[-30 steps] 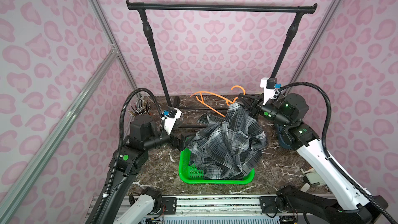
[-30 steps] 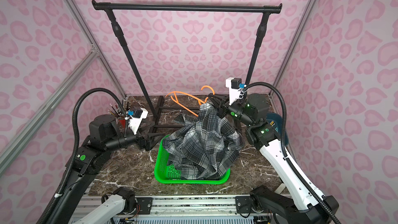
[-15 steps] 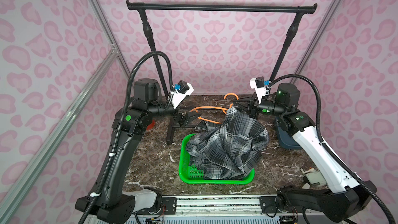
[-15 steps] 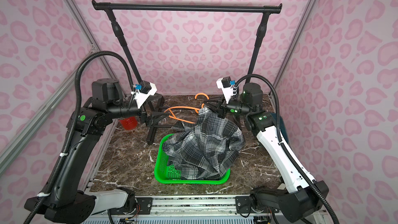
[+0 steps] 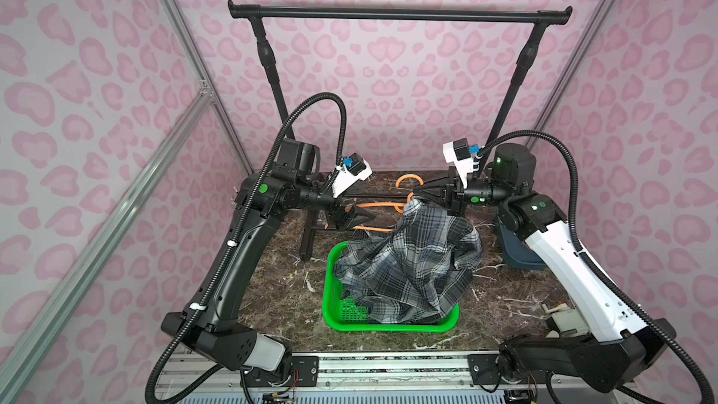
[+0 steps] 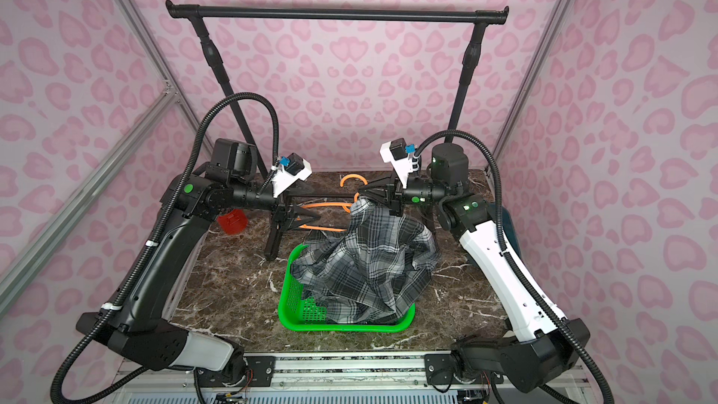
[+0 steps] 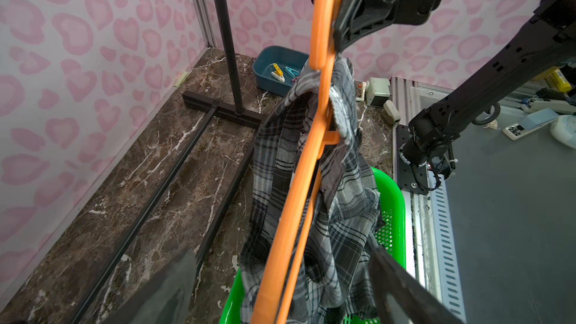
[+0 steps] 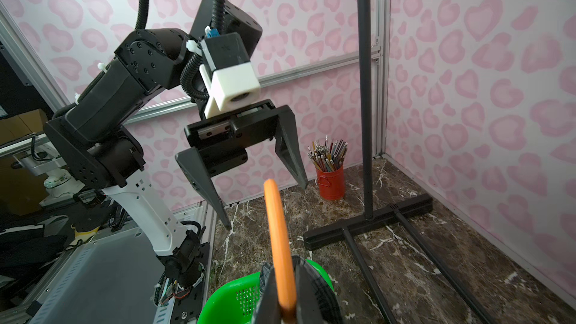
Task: Remove the clothespins securing long-sleeve shirts to the hanger
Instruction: Remove the long-sleeve shirt from the hanger.
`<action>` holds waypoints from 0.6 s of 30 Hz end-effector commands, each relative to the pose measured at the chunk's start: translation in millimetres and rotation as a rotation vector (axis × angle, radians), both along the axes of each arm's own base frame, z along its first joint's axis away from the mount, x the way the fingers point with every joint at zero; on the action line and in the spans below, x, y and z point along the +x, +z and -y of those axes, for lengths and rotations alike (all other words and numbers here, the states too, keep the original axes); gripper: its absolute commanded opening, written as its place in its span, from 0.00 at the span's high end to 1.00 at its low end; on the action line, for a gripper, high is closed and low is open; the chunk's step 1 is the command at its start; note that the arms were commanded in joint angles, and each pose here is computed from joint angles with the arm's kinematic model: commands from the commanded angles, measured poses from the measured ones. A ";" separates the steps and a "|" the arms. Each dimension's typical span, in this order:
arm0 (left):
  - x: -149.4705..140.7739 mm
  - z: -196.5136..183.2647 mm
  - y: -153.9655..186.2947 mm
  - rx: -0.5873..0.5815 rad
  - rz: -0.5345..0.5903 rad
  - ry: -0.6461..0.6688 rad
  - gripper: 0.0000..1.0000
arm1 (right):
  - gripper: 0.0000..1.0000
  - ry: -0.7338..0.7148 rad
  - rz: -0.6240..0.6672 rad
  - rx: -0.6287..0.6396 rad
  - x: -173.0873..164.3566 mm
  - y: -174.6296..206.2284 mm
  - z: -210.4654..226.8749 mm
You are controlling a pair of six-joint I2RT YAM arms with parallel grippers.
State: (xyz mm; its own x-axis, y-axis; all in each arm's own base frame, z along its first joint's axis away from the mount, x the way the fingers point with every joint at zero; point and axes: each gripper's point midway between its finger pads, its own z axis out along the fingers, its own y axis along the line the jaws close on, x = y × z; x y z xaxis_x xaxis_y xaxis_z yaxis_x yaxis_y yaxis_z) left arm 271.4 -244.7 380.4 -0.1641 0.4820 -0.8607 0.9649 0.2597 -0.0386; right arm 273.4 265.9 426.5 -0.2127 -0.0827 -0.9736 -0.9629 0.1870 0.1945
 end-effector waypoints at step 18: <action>7.7 3.9 -27.5 0.102 0.001 0.025 0.97 | 1.00 -0.007 0.000 0.011 3.4 -5.0 -13.0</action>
